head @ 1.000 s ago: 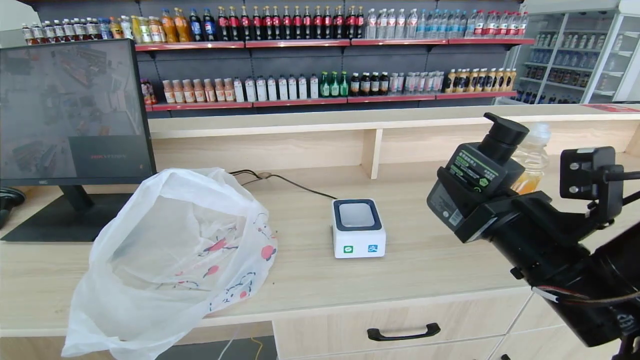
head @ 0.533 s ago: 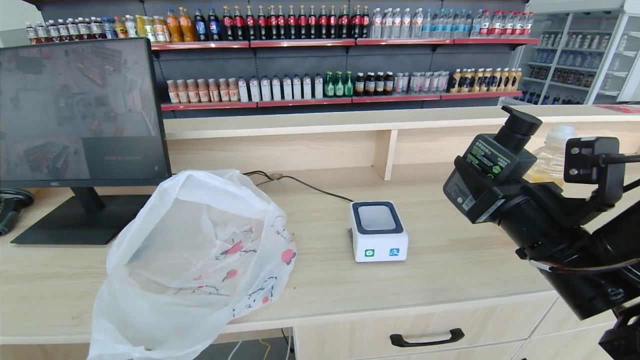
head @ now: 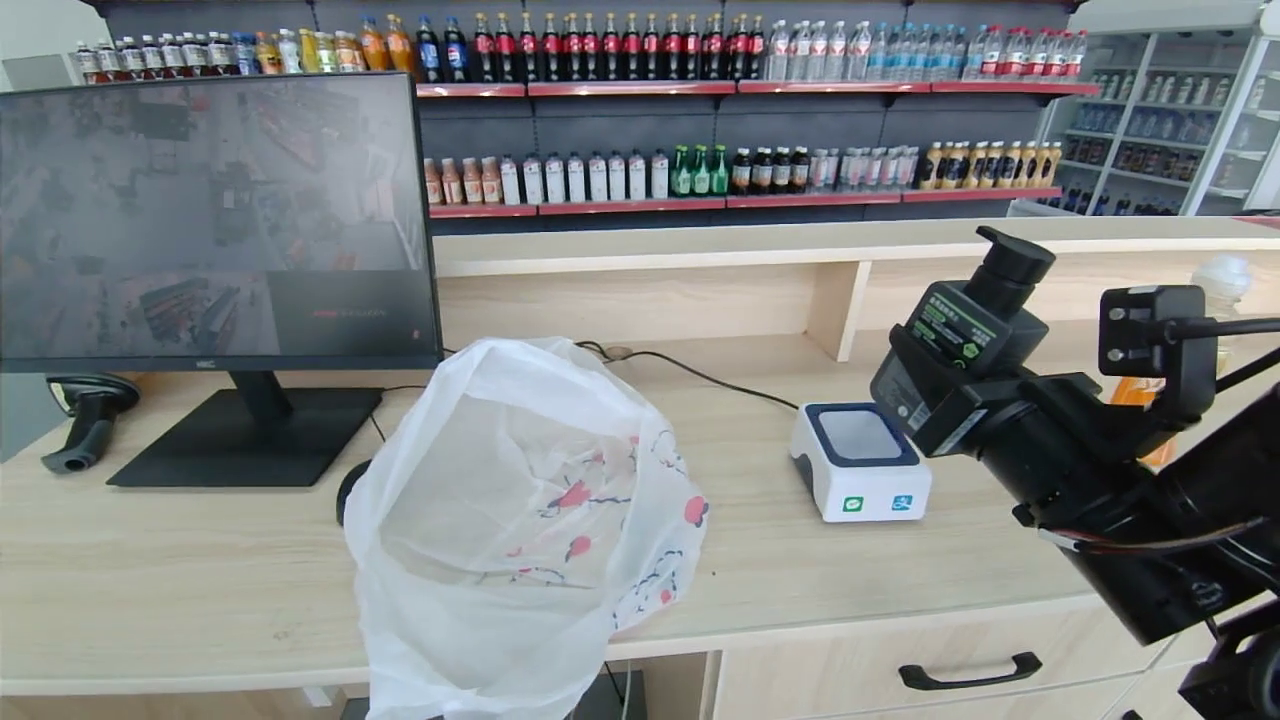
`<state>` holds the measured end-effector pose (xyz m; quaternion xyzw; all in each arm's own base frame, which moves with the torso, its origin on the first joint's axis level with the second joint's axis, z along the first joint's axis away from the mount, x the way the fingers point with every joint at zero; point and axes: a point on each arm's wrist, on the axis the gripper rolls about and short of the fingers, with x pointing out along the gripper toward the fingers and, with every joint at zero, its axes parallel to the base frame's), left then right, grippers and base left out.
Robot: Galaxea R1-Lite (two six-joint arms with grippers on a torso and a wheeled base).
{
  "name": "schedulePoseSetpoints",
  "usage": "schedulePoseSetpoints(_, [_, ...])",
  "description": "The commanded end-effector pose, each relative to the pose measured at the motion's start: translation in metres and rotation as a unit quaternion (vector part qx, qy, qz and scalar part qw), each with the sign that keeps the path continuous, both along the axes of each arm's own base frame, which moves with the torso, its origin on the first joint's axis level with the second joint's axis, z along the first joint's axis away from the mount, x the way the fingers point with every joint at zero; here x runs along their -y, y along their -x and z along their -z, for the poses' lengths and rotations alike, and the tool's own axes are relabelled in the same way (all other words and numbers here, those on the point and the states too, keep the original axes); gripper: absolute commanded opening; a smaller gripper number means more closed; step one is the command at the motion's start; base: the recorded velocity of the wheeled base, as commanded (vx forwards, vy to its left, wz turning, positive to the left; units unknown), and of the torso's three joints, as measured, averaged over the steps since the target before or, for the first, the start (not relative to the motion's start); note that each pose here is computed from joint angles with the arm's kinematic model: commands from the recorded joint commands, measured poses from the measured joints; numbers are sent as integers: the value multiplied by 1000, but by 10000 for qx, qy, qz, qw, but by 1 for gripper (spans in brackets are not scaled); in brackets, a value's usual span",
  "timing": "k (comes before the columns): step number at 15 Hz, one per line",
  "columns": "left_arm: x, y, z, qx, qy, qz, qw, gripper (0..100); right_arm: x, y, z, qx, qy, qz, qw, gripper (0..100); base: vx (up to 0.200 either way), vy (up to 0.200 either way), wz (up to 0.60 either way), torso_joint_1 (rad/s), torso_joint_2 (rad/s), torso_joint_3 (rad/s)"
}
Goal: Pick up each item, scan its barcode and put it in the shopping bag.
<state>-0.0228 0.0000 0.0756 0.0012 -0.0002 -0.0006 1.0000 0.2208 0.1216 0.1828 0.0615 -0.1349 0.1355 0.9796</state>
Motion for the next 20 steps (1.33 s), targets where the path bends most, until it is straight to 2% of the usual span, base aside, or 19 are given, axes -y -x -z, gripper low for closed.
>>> schedulePoseSetpoints(1, [0, 0, 0, 6, -4, 1, 10000, 100, 0, 1, 0, -1, -8, -17, 10000, 0, 0, 0, 0, 0, 0, 0])
schedulePoseSetpoints(2, [0, 0, 0, 6, -4, 1, 10000, 100, -9, 3, -3, 95, 34, -345, 9994, 0, 0, 0, 0, 0, 0, 0])
schedulePoseSetpoints(5, [0, 0, 0, 6, -4, 1, 10000, 100, -13, 5, 0, 224, 453, -1062, 9931, 0, 0, 0, 0, 0, 0, 0])
schedulePoseSetpoints(7, [0, 0, 0, 6, -4, 1, 10000, 100, -8, 1, 1, 368, 797, -1146, 9895, 0, 0, 0, 0, 0, 0, 0])
schedulePoseSetpoints(8, [0, 0, 0, 6, -4, 1, 10000, 100, 2, -15, 9, 591, 1563, -1250, 9780, 0, 0, 0, 0, 0, 0, 0])
schedulePoseSetpoints(9, [0, 0, 0, 6, 4, 1, 10000, 100, 15, -25, 13, 768, 2090, -1151, 9681, 0, 0, 0, 0, 0, 0, 0])
schedulePoseSetpoints(10, [0, 0, 0, 6, 12, 1, 10000, 100, 33, -42, 12, 1236, 2863, -1086, 9439, 0, 0, 0, 0, 0, 0, 0])
schedulePoseSetpoints(11, [0, 0, 0, 6, -11, 1, 10000, 100, 40, -60, 10, 1690, 3342, -1218, 9192, 0, 0, 0, 0, 0, 0, 0])
schedulePoseSetpoints(13, [0, 0, 0, 6, -4, 1, 10000, 100, 34, -84, 13, 2014, 3650, -1239, 9005, 0, 0, 0, 0, 0, 0, 0])
schedulePoseSetpoints(15, [0, 0, 0, 6, -11, 1, 10000, 100, 34, -96, 24, 2035, 3882, -1214, 8906, 0, 0, 0, 0, 0, 0, 0])
schedulePoseSetpoints(20, [0, 0, 0, 6, -4, 1, 10000, 100, 32, -103, 34, 2254, 4314, -1237, 8647, 0, 0, 0, 0, 0, 0, 0])
